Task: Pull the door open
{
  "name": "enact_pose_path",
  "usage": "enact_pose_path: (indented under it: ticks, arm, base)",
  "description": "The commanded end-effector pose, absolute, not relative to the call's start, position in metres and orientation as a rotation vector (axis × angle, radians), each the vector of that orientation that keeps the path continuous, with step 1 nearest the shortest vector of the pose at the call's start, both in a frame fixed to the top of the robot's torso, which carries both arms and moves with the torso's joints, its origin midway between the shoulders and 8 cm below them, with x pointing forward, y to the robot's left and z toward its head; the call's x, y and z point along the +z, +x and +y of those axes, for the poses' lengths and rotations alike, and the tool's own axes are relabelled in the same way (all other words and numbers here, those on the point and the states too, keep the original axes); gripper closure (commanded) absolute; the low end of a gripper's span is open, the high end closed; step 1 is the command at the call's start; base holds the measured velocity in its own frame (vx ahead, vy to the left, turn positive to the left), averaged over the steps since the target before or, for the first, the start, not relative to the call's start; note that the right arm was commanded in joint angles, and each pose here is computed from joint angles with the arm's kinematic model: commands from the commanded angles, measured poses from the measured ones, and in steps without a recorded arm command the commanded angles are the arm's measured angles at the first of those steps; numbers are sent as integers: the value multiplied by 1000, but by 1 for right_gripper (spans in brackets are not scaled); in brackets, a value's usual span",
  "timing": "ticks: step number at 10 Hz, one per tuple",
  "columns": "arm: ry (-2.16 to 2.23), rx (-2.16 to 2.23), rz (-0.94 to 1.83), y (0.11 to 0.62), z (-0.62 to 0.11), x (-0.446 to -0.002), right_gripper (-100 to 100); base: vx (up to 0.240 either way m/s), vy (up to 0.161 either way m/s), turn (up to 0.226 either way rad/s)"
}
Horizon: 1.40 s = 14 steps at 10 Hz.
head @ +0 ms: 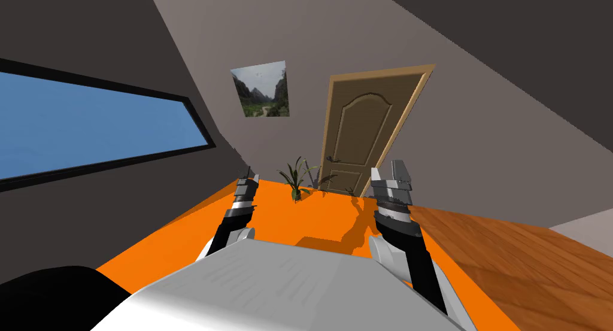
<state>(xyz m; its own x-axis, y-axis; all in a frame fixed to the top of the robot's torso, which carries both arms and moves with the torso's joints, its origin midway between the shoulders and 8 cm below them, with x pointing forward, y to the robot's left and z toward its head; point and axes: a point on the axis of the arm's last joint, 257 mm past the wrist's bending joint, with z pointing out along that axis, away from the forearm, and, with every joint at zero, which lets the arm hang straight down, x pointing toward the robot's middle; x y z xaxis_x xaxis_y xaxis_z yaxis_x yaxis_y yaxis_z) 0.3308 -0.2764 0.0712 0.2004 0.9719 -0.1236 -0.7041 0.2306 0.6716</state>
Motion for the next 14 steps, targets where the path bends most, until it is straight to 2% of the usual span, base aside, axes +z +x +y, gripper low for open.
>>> enact_pose_path:
  ticks: [1,14]
  arm:
    - [545,1238,612,336,-281,64,-100]
    - [646,1076,685,384,-348,-10,-100]
  base:
    - [26,-10,128]
    - [54,-39,142]
